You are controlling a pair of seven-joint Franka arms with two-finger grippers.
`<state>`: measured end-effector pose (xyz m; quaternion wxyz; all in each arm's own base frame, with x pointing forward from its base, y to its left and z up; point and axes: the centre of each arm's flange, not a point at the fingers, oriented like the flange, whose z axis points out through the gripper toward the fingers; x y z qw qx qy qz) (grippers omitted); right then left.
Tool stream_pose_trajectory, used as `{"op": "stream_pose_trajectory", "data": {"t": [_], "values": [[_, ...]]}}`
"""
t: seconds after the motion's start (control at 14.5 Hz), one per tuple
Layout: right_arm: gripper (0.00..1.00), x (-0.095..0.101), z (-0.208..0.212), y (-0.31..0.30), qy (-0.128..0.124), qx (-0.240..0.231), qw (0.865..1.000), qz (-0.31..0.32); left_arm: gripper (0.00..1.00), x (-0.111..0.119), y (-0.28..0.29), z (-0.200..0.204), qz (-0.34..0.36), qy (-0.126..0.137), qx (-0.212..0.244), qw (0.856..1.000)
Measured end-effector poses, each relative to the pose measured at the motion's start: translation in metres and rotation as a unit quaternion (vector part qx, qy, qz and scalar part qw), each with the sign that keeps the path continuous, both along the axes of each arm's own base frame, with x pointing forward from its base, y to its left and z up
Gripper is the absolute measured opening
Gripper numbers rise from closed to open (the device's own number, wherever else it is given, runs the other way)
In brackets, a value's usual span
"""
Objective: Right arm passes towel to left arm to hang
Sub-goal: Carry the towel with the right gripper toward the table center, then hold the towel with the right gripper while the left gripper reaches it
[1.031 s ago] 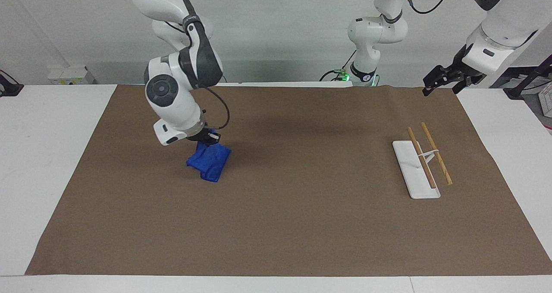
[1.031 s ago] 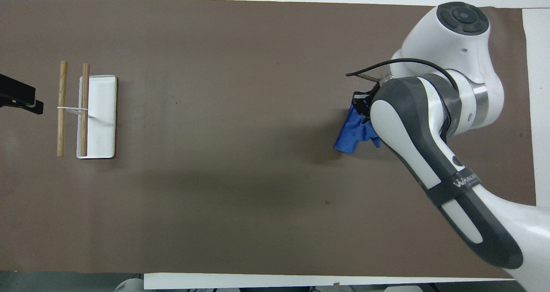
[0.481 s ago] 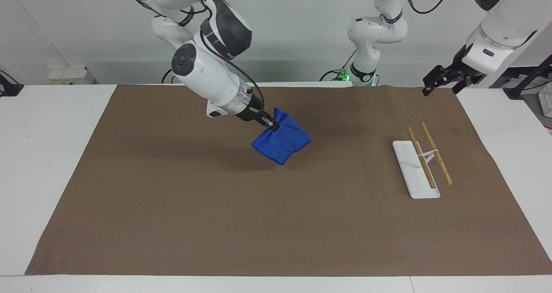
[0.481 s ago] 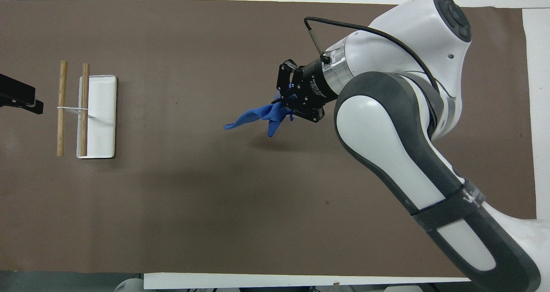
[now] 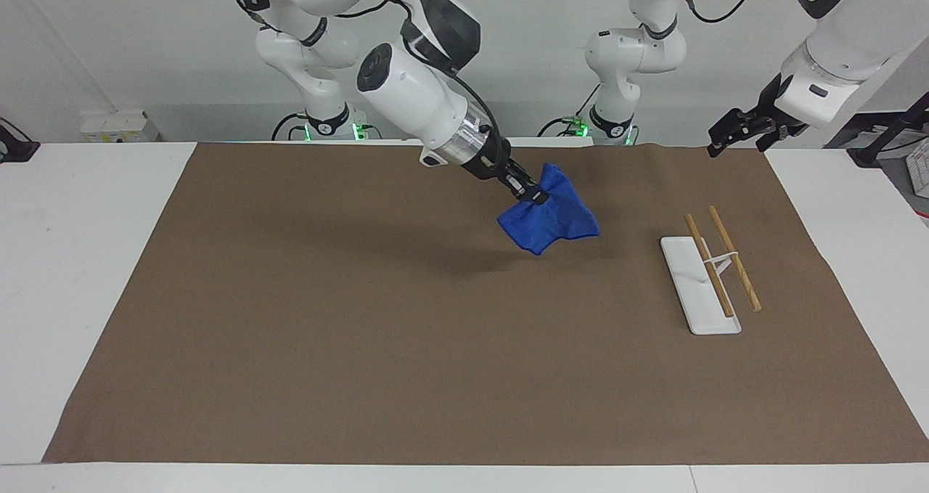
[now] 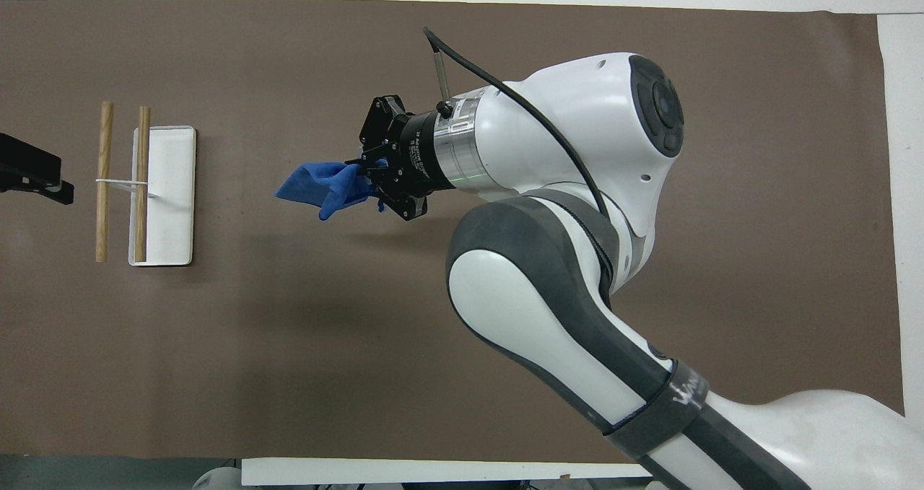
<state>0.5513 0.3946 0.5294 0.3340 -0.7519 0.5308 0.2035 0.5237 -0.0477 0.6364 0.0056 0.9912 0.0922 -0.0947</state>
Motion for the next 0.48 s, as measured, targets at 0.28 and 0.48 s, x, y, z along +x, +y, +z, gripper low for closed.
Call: {"op": "stream_pose_trajectory", "data": {"t": [0.28, 0.48], "values": [[0.05, -0.004, -0.002, 0.006, 0.006, 0.003, 1.000, 0.004, 1.00, 0.010, -0.023, -0.020, 0.259, -0.030, -0.034, 0.965], [0.05, -0.003, -0.003, 0.006, 0.007, 0.003, 1.000, 0.004, 1.00, 0.013, -0.051, -0.059, 0.435, -0.014, -0.045, 0.899]]}}
